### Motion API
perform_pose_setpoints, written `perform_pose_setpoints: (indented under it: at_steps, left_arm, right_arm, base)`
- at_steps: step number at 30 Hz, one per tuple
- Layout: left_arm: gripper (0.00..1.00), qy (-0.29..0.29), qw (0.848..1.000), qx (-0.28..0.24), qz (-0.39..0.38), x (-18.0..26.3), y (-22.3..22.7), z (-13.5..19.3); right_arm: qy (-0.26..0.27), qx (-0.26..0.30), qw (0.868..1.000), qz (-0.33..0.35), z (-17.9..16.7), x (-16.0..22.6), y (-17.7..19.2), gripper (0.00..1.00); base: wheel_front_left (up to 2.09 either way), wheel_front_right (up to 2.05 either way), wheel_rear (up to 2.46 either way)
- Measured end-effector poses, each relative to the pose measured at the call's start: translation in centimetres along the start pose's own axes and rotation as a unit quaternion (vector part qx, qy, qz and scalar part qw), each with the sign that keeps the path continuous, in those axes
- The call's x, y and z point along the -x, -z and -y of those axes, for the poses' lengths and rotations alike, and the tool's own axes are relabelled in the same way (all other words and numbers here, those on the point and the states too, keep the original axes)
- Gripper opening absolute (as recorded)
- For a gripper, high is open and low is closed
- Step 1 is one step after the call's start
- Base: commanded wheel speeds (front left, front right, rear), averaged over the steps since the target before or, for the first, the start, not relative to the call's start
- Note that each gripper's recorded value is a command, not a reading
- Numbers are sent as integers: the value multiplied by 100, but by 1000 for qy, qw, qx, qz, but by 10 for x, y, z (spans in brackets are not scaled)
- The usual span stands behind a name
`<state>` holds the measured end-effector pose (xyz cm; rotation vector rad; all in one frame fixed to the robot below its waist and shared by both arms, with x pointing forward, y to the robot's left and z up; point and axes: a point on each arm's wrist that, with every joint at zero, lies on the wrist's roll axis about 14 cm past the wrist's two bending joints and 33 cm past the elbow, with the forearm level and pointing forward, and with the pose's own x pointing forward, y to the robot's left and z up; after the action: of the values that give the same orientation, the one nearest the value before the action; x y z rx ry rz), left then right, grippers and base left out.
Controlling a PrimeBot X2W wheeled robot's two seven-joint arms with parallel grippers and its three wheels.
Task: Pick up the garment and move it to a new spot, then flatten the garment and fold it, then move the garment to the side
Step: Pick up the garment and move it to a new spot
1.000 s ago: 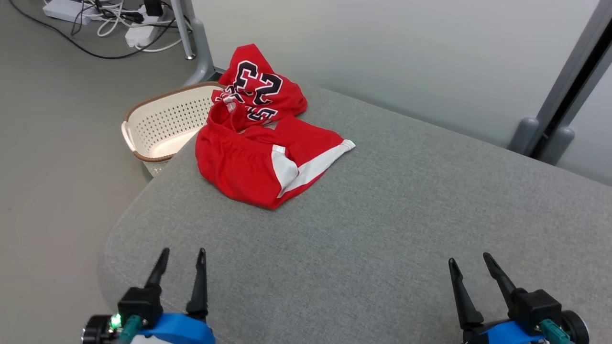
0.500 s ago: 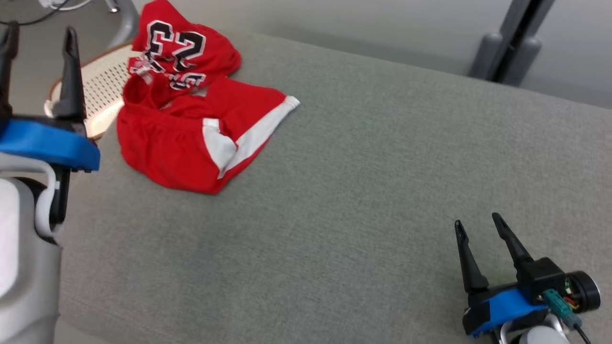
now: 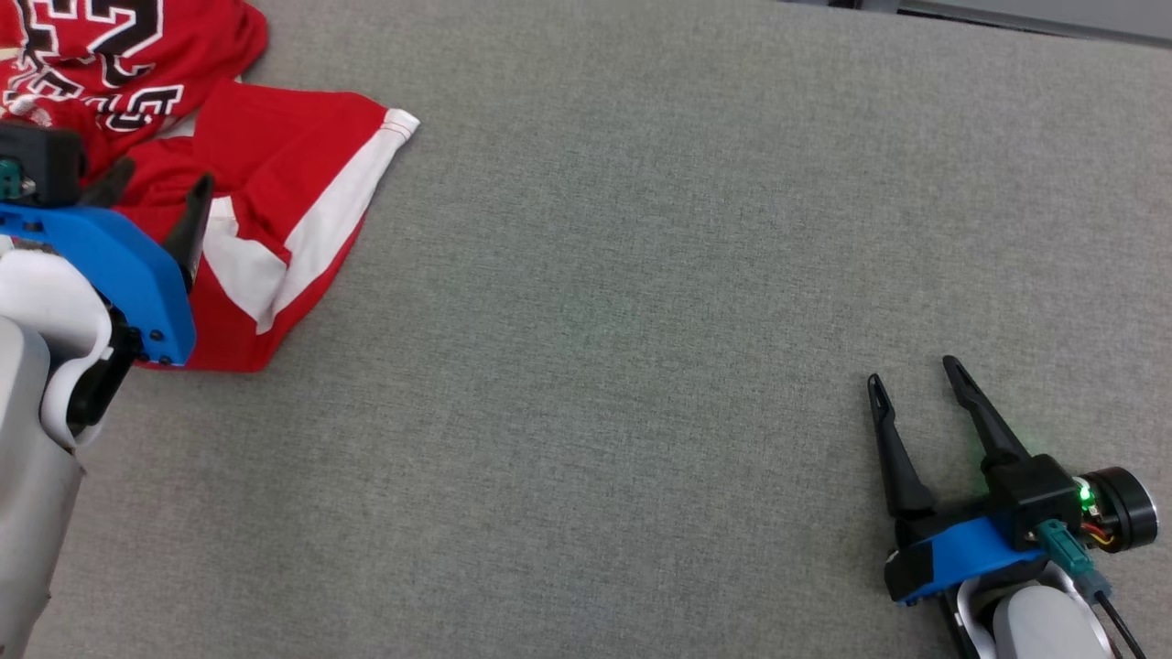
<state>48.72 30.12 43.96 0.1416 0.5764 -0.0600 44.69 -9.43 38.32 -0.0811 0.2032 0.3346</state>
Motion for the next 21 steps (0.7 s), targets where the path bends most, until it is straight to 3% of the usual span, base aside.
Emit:
perform_pose_setpoints:
  at_steps: [7, 11, 12, 13, 14, 16, 17, 21]
  left_arm:
    - [100, 36, 989, 41, -141, -15, 67, 19]
    - [100, 19, 984, 25, -177, -12, 87, 3]
    - [89, 18, 983, 22, -184, -11, 91, 2]
    - [67, 18, 981, 21, -192, -11, 96, 2]
    - [38, 21, 980, 19, -199, -10, 99, 4]
    - [23, 24, 979, 20, -203, -10, 102, 6]
    - [0, 25, 979, 19, -204, -10, 102, 7]
    - [0, 23, 982, 11, -189, -9, 99, 4]
  right_arm:
    - [5, -1, 1000, -9, 5, -2, 10, 100]
    - [7, -3, 1000, -12, 6, -3, 13, 100]
    - [7, -4, 1000, -12, 6, -3, 14, 100]
    - [6, -4, 1000, -13, 6, -3, 14, 100]
    - [6, -5, 1000, -13, 6, -3, 14, 100]
    - [6, -6, 1000, -13, 5, -4, 15, 100]
    - [5, -6, 1000, -13, 5, -4, 15, 100]
    - [2, -7, 1000, -12, 3, -4, 14, 100]
  base:
    - [0, 0, 0]
    - [0, 0, 0]
    - [0, 0, 0]
    - [0, 0, 0]
    - [0, 0, 0]
    - [0, 0, 0]
    - [0, 0, 0]
    - [0, 0, 0]
